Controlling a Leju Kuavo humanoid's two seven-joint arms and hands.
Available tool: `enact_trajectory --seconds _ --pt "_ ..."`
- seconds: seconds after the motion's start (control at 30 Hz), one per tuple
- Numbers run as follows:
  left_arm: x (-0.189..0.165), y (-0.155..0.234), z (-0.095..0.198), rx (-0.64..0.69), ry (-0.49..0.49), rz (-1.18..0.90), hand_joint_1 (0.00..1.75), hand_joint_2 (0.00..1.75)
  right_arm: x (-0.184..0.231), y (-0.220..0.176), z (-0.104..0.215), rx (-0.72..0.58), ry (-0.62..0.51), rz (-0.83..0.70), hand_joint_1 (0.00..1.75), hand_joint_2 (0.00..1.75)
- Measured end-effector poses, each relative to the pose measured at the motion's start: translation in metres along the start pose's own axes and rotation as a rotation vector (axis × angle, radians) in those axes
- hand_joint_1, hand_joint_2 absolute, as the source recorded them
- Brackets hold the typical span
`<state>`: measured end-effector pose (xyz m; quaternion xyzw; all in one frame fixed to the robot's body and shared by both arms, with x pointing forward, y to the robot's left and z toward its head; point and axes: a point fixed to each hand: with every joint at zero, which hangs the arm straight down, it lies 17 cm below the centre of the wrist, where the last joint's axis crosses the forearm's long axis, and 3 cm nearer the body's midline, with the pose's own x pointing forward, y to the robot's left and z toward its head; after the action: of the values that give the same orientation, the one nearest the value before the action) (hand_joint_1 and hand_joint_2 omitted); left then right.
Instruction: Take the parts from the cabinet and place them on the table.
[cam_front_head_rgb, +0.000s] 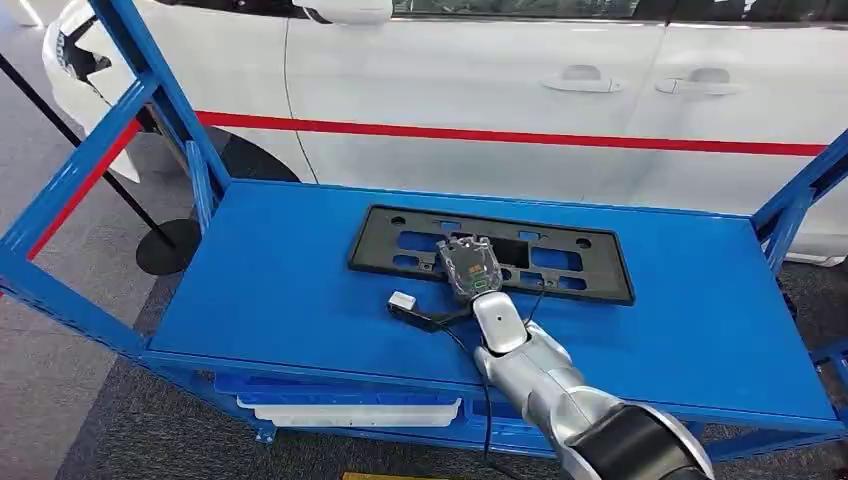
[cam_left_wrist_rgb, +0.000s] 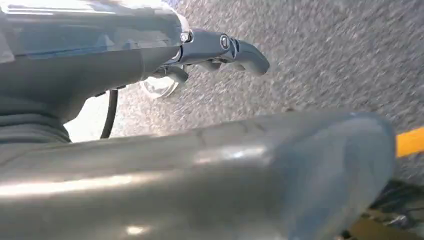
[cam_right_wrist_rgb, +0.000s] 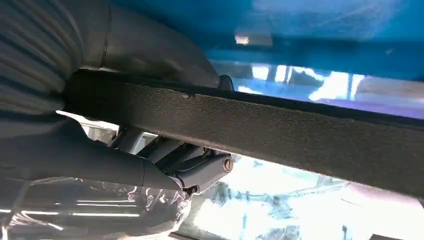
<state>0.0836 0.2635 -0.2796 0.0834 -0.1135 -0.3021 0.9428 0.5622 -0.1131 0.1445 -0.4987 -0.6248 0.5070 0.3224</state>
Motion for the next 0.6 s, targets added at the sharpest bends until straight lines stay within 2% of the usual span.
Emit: enact_trajectory --seconds 0.2,0.37,0.43,0.6 --pt "0.019 0.019 -0.001 0.122 -0.061 -0.063 0.00 0.00 0.002 0.004 0.002 0.010 -0.015 0.022 1.75 1.75" --pt "0.058 0.051 0.005 0.312 -0.214 -0.081 0.00 0.00 -0.003 0.006 0.004 0.013 -0.017 0.030 1.75 1.75" --pt "0.070 0.049 0.006 0.297 -0.268 -0.071 0.00 0.00 -0.005 0.007 0.004 0.014 -0.020 0.036 1.75 1.75" --pt "0.096 0.039 0.007 0.220 -0.320 -0.045 0.00 0.00 -0.012 0.007 0.005 0.015 0.001 0.043 1.75 1.75"
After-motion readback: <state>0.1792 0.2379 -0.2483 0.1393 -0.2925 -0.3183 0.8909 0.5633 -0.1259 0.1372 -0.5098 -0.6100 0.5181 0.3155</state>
